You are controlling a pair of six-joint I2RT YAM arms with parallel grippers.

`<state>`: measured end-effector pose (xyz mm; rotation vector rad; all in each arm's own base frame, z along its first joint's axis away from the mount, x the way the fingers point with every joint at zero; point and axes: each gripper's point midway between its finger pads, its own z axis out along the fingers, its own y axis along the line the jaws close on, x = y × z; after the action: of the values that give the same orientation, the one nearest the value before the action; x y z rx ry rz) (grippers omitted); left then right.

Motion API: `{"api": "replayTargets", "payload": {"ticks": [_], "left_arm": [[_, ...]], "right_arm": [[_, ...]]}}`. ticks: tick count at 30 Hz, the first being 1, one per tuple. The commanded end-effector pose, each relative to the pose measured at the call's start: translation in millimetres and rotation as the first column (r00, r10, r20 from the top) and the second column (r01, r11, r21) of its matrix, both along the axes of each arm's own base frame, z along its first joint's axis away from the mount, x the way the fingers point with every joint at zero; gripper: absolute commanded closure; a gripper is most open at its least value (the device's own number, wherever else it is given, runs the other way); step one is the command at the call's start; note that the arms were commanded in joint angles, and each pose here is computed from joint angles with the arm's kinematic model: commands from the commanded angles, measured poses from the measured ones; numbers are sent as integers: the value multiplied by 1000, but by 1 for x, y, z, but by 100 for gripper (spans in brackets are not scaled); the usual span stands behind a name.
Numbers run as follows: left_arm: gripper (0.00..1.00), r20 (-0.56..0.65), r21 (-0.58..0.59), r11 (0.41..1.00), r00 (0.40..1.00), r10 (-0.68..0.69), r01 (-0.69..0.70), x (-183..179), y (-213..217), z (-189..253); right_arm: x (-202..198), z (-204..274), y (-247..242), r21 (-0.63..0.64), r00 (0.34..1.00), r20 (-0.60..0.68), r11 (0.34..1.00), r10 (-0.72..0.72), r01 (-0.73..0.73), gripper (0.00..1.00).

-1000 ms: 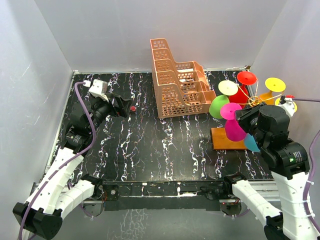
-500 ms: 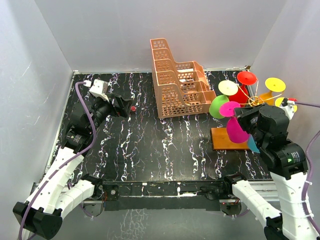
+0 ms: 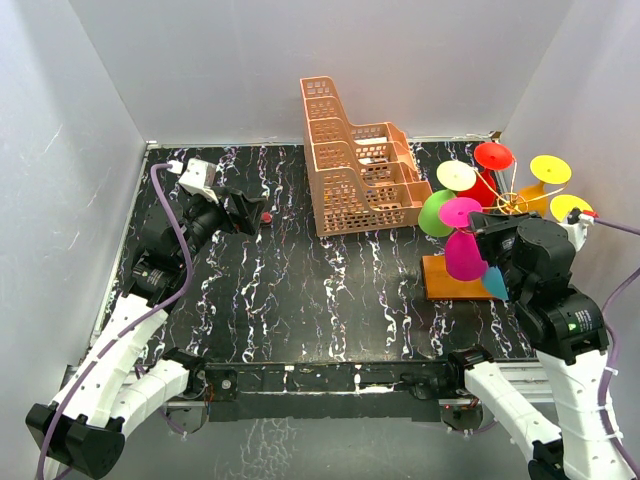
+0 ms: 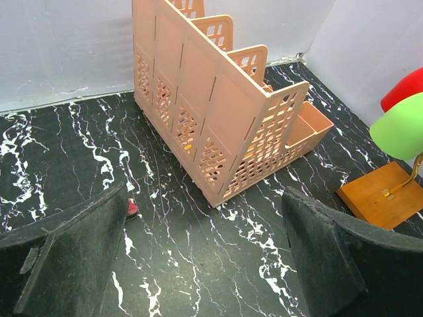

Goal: Take the wine glass off the wine glass rack

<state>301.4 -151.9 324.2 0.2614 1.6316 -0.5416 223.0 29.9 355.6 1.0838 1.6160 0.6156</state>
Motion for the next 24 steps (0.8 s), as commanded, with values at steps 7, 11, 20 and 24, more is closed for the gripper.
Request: {"api": "replayTargets", "payload": {"ticks": [7,11,20,24], "left_arm": [[3,12,-1,1000,1000,-3,3,1,-2,0],[3,11,1,1000,1000,-2,2,1,-2,0],[3,8,1,1000,1000,-5,5,2,-2,-1],[3,3,0,1000,1000,-11,11,2,-4,-3]], "right_arm": [[12,26,-16,71,984,123,990,-129,121,92],[11,31,-24,59,977,139,986,-165,158,92],[-1,37,-36,69,962,170,976,-214,205,92],[-7,38,-37,80,960,183,976,-212,201,92]]}}
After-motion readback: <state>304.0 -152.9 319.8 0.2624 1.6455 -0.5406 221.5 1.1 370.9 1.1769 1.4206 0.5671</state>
